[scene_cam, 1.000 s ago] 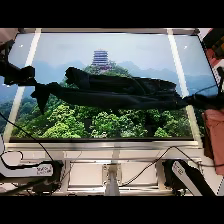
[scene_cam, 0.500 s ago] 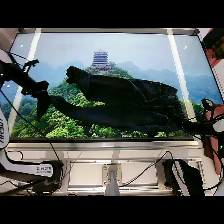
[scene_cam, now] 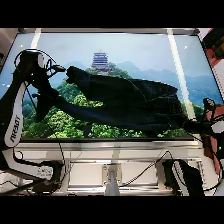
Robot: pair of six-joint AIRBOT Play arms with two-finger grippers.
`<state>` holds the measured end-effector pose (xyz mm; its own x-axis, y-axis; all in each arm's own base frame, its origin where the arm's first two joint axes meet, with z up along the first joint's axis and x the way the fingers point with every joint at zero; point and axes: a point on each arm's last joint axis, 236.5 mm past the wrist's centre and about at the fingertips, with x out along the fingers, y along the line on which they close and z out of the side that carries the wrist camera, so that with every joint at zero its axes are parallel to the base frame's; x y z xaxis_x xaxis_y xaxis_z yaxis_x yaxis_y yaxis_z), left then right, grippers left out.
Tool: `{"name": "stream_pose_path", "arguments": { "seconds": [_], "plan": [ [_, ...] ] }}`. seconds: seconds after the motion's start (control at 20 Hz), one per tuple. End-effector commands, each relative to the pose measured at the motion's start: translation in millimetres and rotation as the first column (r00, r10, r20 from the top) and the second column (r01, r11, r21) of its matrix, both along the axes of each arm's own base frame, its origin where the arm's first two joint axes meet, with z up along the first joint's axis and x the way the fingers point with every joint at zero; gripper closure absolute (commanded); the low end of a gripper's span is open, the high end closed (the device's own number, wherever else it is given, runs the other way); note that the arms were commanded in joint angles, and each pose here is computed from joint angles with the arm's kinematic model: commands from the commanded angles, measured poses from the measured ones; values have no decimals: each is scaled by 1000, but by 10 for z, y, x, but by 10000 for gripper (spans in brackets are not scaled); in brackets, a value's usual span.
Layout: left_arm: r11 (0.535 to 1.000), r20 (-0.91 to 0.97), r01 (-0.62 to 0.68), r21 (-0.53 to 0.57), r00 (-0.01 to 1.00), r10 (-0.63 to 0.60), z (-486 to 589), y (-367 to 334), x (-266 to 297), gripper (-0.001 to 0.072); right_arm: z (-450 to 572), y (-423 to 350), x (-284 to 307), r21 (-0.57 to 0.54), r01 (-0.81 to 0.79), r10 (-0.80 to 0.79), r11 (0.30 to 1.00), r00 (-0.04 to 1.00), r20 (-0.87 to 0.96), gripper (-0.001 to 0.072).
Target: Fold the clothes and pants, and hang the long-sleeved shirts on hangers.
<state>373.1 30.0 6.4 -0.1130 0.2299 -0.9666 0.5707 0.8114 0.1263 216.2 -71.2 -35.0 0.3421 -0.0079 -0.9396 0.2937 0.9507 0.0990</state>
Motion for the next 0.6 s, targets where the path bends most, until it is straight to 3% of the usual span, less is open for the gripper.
{"name": "stream_pose_path", "arguments": {
  "seconds": [0.0,0.15,0.35,0.55],
  "plan": [
    [994,73,27,107,997,-35,400,239,-30,682,8,-18,23,-7,2,-2,1000,1000,11,674],
    [990,199,141,13,970,-141,985,137,-228,682,8,-16,21,-7,2,-2,1000,1000,11,674],
    [932,308,358,-61,895,-323,1609,-98,-732,682,9,-16,23,-7,2,-2,1000,1000,11,674],
    [889,359,422,-179,869,-340,1624,-445,-784,682,12,-21,30,-8,3,-3,1000,1000,15,674]
  ]
}}
